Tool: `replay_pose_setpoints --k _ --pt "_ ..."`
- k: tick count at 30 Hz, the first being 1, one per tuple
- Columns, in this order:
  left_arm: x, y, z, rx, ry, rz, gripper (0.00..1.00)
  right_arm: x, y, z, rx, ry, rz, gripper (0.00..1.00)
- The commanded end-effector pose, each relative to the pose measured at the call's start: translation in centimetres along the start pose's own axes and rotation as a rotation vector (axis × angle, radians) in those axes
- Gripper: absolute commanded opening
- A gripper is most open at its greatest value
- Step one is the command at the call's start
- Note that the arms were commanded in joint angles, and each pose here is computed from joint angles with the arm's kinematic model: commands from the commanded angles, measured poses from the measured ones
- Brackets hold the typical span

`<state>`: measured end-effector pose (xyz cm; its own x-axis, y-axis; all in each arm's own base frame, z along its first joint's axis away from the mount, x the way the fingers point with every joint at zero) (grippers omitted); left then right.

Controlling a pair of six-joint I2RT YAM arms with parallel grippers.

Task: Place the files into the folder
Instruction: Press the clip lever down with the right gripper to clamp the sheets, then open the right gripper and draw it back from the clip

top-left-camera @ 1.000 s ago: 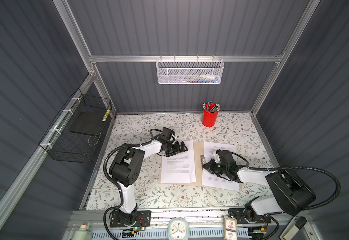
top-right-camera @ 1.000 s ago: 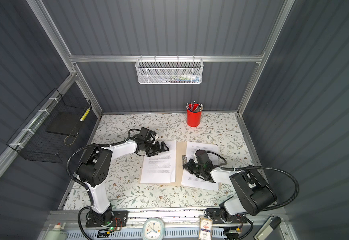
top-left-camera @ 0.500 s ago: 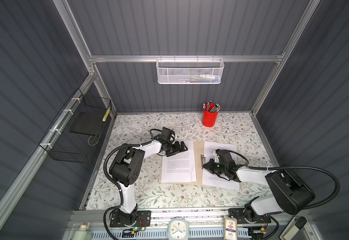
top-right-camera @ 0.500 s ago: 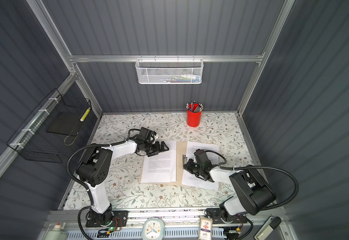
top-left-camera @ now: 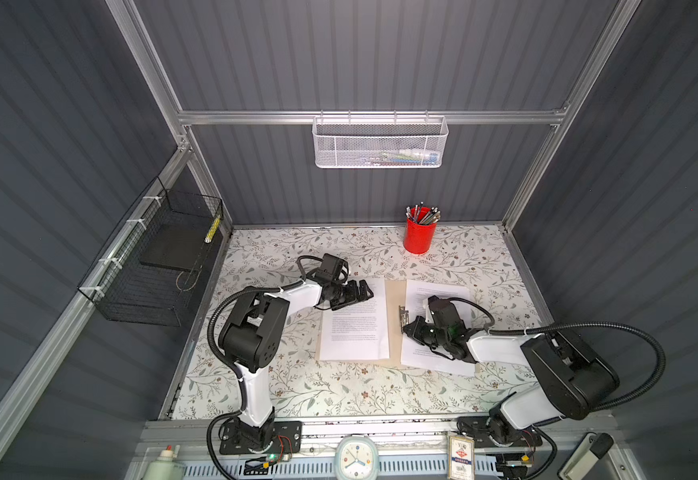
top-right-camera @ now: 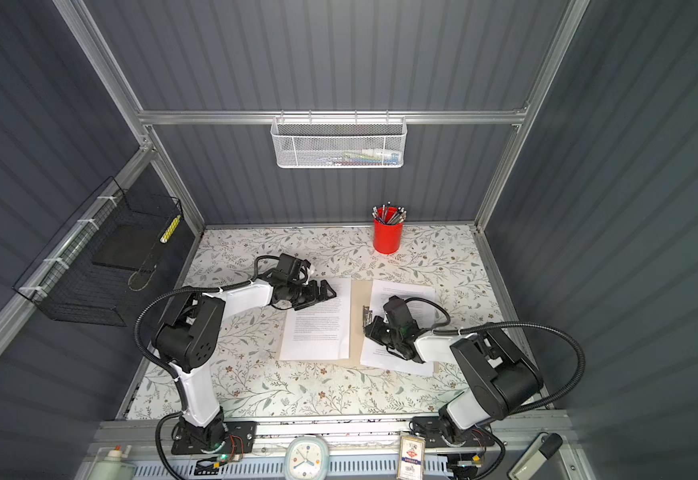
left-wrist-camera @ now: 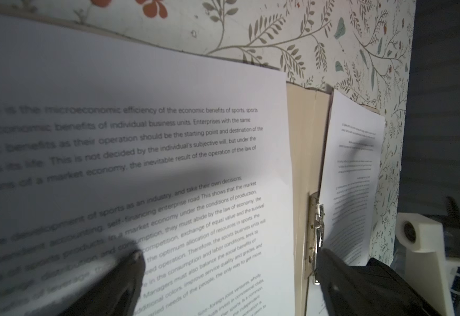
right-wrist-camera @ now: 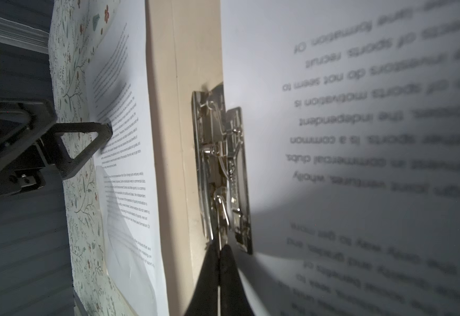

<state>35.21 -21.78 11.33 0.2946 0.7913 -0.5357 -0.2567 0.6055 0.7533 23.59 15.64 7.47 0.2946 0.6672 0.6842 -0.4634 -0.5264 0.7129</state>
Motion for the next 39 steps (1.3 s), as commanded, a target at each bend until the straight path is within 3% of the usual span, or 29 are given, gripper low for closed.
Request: replay_pose_setpoints --k 1,6,9,12,17,23,30,39 --pt "6.6 -2.6 -7.7 0.312 0.164 0.279 1.0 -10.9 0.6 -4.4 0.136 -0.063 -0.613 0.0" --pt "6.5 -2.5 -7.8 0.307 0.162 0.273 1.0 -10.9 0.2 -4.6 0.151 -0.046 -0.628 0.0" --pt "6.4 -2.6 -7.8 0.308 0.16 0.26 1.0 -8.9 0.4 -4.3 0.143 0.004 -0.566 0.0" --pt "5.8 -2.1 -7.3 0.291 0.155 0.228 1.0 -4.7 0.4 -4.0 0.179 0.101 -0.377 0.01" --pt "2.6 0.5 -4.1 0.192 0.101 0.115 1.0 2.9 2.0 -2.5 0.178 0.292 -0.1 0.5" --pt "-0.8 5.8 -0.7 0.048 0.025 0.092 1.0 6.8 4.7 -0.2 0.142 0.35 0.008 0.75" --pt "3.1 11.2 -3.2 -0.028 0.113 0.194 1.0 1.3 9.6 3.2 0.003 0.204 -0.091 0.99" --pt "6.4 10.0 -7.0 0.069 0.122 0.206 1.0 -5.3 10.9 5.2 -0.074 -0.102 -0.125 0.99"
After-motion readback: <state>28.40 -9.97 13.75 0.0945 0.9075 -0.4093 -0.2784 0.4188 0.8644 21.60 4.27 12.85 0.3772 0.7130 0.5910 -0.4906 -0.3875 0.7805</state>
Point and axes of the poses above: each gripper's point midway between its finger pads, its own y axis back along the fingers, its own x axis along the line the jaws close on, z = x × y, the point moved 9 cm from there along y, back along the fingers, and after that the axes turned 11 degrees about -y, right-handed, at the moved point
